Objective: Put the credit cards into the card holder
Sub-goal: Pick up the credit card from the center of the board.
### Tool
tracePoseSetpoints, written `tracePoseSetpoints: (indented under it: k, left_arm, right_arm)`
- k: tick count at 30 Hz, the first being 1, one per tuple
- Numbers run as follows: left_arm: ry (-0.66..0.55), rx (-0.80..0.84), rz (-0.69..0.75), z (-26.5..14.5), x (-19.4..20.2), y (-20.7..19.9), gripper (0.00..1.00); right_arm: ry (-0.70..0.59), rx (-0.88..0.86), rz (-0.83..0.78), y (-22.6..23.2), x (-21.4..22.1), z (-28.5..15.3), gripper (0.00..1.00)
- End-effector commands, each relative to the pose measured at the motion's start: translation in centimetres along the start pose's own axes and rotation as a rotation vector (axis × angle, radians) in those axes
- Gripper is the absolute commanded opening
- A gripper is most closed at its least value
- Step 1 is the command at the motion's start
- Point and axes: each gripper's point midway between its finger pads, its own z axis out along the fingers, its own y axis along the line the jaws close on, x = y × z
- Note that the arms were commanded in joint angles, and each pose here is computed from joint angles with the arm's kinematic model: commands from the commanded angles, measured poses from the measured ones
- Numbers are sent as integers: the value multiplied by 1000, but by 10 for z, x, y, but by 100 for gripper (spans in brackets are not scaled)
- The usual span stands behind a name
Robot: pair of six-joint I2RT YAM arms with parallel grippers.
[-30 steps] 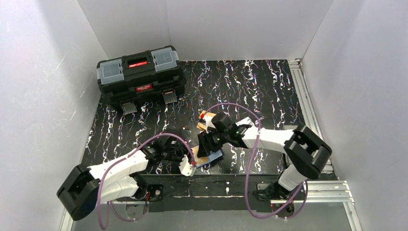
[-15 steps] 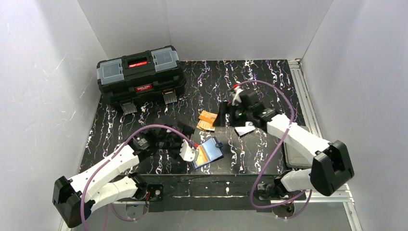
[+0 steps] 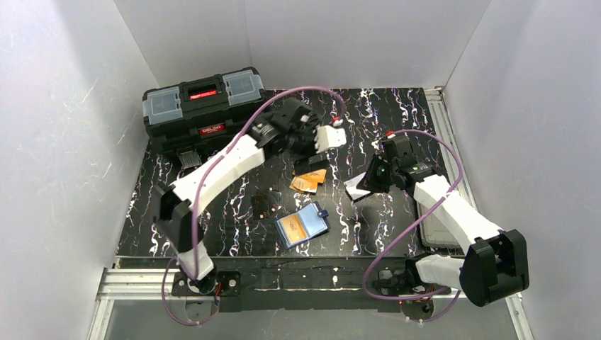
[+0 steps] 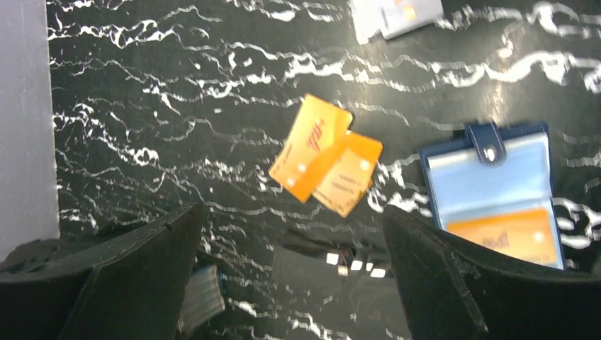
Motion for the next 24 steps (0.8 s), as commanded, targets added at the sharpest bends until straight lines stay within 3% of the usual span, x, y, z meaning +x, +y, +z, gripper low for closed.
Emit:
tracePoseSetpoints:
  k: [1,2,3,4,9,14,18,24]
  left_arm:
    - [75,64,-165,16,-5,11,98]
    - [86,55,-174,26,-7,19,98]
    - [102,45,-188,36,-7,27,98]
    - [131,42,-212,49,-3,33,98]
    - [187,68,-349,113,8,55,98]
    - [118,101,-397,161,9,50,98]
    - [64,226,-467,177,0,30,98]
    - [-52,437,-670,188,-21,2,98]
  right_arm:
    - [-17,-17,43,-2,-5,-3,31]
    - [-6,-19,59,-5,-4,-2,77]
    - [4,-12,73,-10,-3,-2,96]
    - [13,-1,82,-15,0,-1,98]
    - [25,65,136,-37,11,5,91]
    - [-26,33,235,-48,2,11,82]
    - [-35,-20,333,-55,-5,18,77]
    - [-13,10,354,-63,-9,29,73]
